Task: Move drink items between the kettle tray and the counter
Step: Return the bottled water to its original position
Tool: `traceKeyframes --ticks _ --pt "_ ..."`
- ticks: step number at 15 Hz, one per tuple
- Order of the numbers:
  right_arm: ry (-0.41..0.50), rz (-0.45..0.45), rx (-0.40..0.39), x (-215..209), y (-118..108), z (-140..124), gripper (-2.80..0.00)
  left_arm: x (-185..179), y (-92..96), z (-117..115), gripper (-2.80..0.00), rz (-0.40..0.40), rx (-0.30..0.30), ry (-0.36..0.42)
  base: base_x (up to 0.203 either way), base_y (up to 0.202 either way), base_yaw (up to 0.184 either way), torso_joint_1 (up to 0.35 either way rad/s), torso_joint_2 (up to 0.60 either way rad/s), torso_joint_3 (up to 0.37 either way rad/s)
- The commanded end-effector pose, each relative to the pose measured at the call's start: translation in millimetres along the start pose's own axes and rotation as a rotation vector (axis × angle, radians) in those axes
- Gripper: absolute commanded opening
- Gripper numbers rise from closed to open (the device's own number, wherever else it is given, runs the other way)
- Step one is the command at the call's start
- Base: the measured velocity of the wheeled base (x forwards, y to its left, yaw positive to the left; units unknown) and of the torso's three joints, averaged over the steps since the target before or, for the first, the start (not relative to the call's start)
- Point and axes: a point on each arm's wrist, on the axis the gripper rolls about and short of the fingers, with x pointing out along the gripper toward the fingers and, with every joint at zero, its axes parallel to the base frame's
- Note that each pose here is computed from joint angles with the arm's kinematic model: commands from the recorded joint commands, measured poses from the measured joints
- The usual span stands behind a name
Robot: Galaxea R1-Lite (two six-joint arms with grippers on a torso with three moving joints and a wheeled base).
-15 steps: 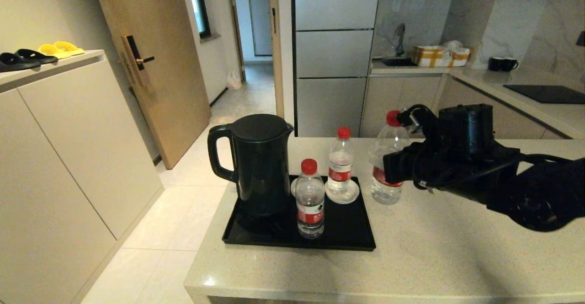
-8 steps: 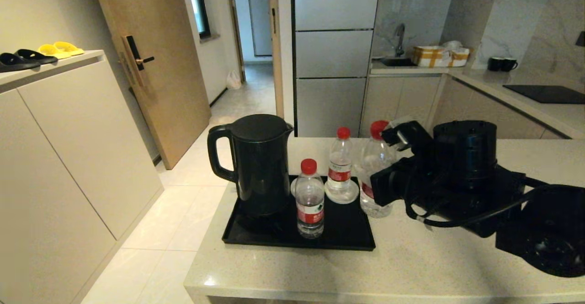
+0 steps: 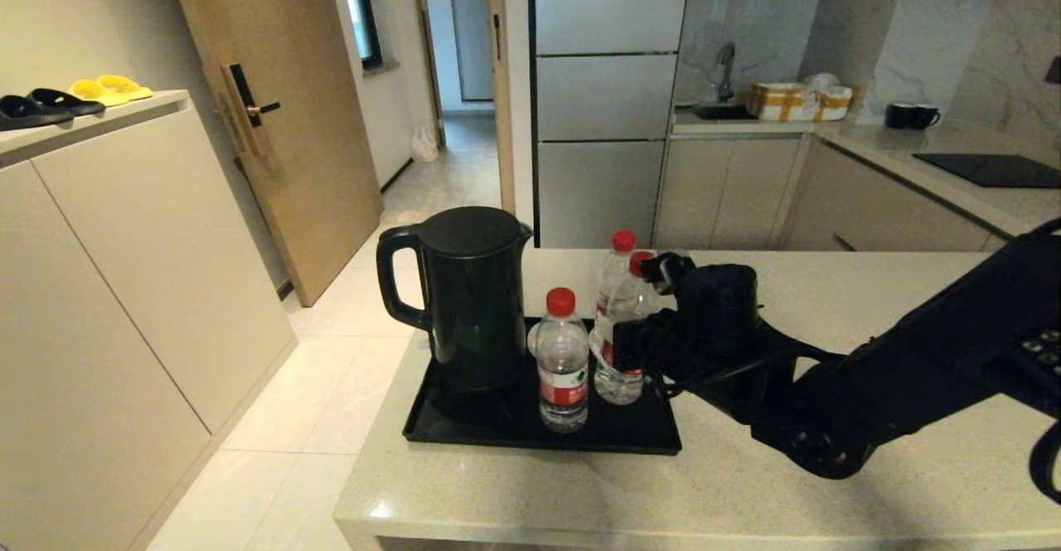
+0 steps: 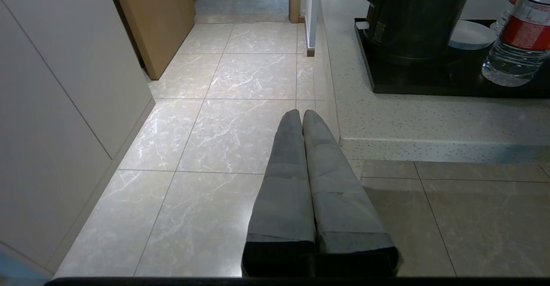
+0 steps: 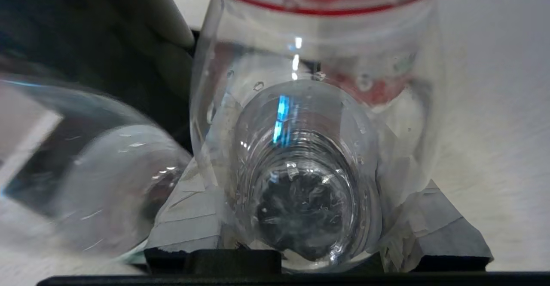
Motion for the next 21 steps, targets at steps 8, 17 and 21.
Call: traceKeyframes --ticks 8,17,21 --pt "0.078 -0.018 -0.017 20 -2 -32 -2.8 0 0.0 0 -2.8 0.0 0.001 0.001 0.0 0.0 0.0 0.0 0.0 0.0" --pt "0.049 -0.004 -0.015 -4 -2 -5 0.0 0 0.0 0 -2.8 0.0 0.001 0.001 0.0 0.0 0.0 0.0 0.0 0.0" --pt "0.042 0.051 -0.009 -36 -1 24 0.0 0 0.0 0 -2.8 0.0 0.001 0.002 0.0 0.0 0.0 0.0 0.0 0.0"
